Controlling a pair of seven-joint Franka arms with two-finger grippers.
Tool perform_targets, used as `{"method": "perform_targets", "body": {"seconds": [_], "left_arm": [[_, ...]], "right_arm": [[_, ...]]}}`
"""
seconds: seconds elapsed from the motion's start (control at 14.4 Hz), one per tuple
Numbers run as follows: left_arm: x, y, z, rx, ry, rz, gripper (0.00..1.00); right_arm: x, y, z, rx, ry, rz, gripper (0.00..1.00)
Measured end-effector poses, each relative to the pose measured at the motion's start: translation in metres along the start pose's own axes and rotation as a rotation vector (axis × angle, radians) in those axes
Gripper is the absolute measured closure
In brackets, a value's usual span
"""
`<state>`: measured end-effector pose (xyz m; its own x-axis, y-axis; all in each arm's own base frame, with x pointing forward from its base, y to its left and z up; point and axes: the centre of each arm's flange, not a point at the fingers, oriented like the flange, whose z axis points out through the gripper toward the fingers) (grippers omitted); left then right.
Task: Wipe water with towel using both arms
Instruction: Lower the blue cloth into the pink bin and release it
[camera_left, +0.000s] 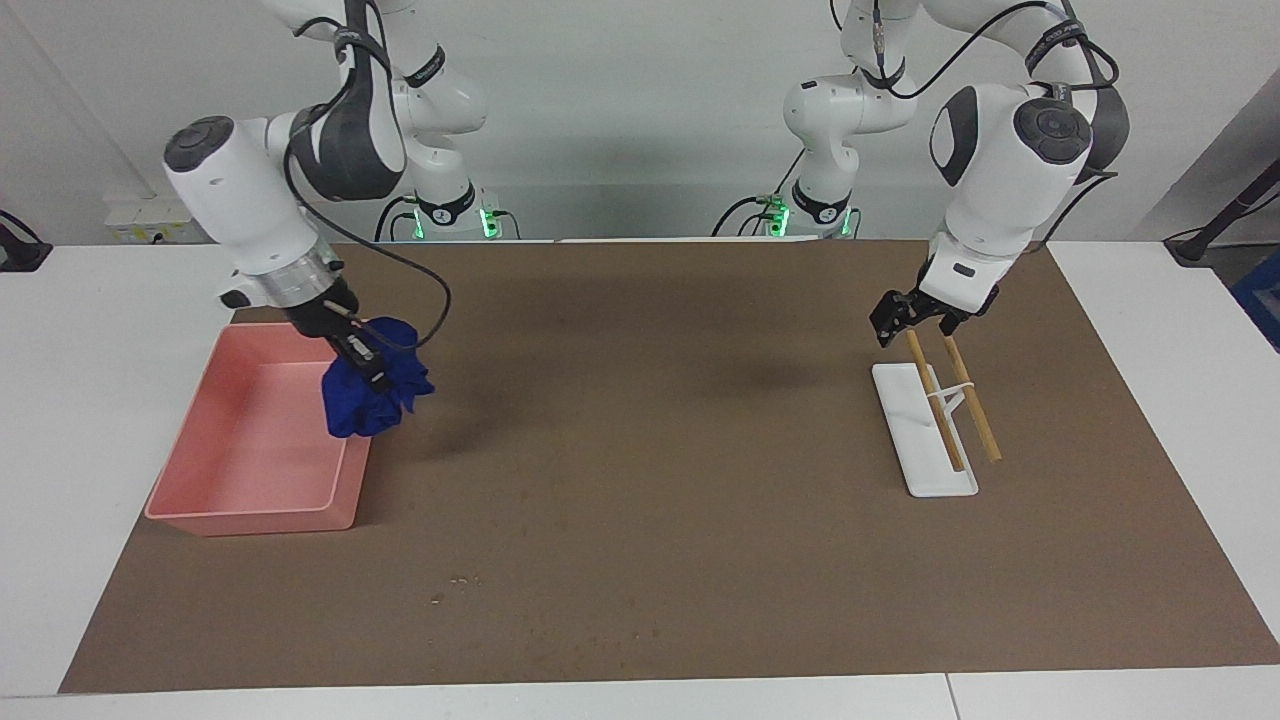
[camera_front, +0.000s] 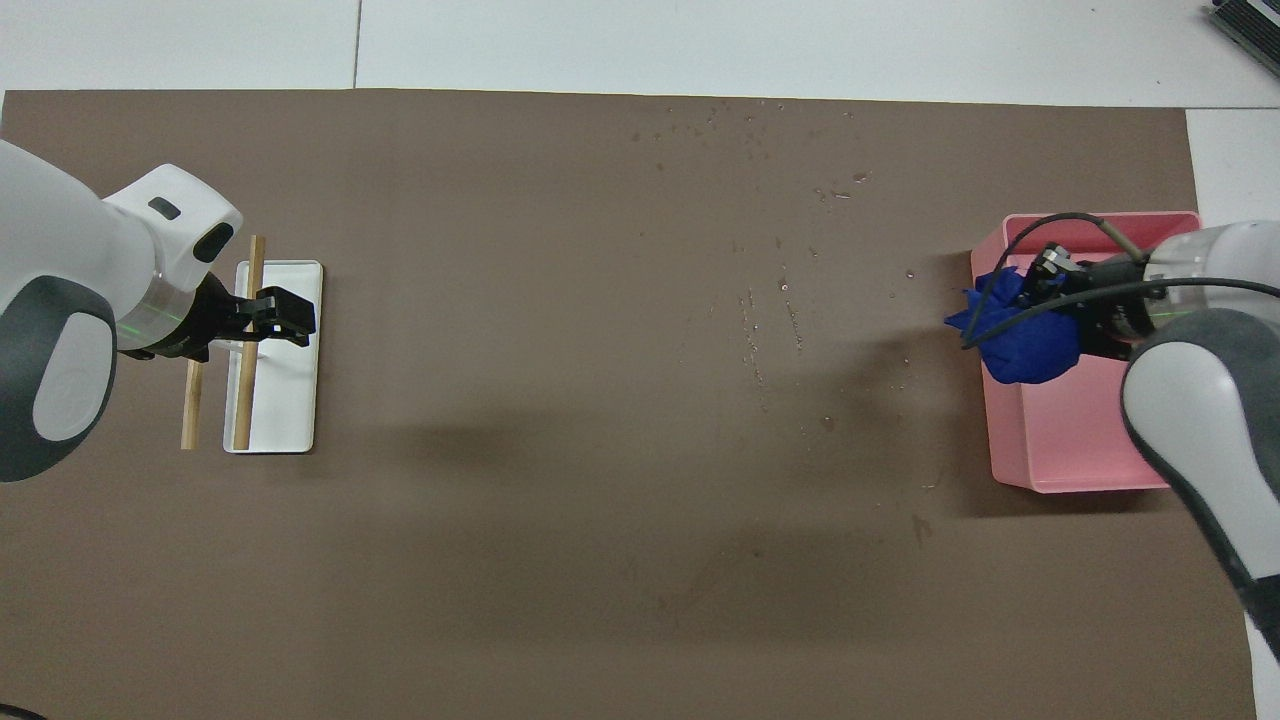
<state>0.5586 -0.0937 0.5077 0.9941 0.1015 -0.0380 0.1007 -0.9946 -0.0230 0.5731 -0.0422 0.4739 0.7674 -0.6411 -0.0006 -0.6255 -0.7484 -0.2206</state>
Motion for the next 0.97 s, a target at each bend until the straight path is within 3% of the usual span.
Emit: {"method": "perform_targets", "body": {"seconds": [0.35, 0.7, 0.97], "left_arm": [[-0.001, -0.001, -0.004, 0.0, 0.005, -0.001, 0.0], [-0.001, -0.001, -0.005, -0.001, 0.008, -0.003, 0.0], [-0.001, -0.001, -0.005, -0.001, 0.008, -0.003, 0.0]], "right_arm": [[0.056, 0.12, 0.032, -0.042, -0.066, -0.176, 0.88], [0.047, 0.182, 0.095, -0.067, -0.155, -0.231, 0.87], [0.043, 0.174, 0.094, -0.067, -0.148, -0.251, 0.48]]}}
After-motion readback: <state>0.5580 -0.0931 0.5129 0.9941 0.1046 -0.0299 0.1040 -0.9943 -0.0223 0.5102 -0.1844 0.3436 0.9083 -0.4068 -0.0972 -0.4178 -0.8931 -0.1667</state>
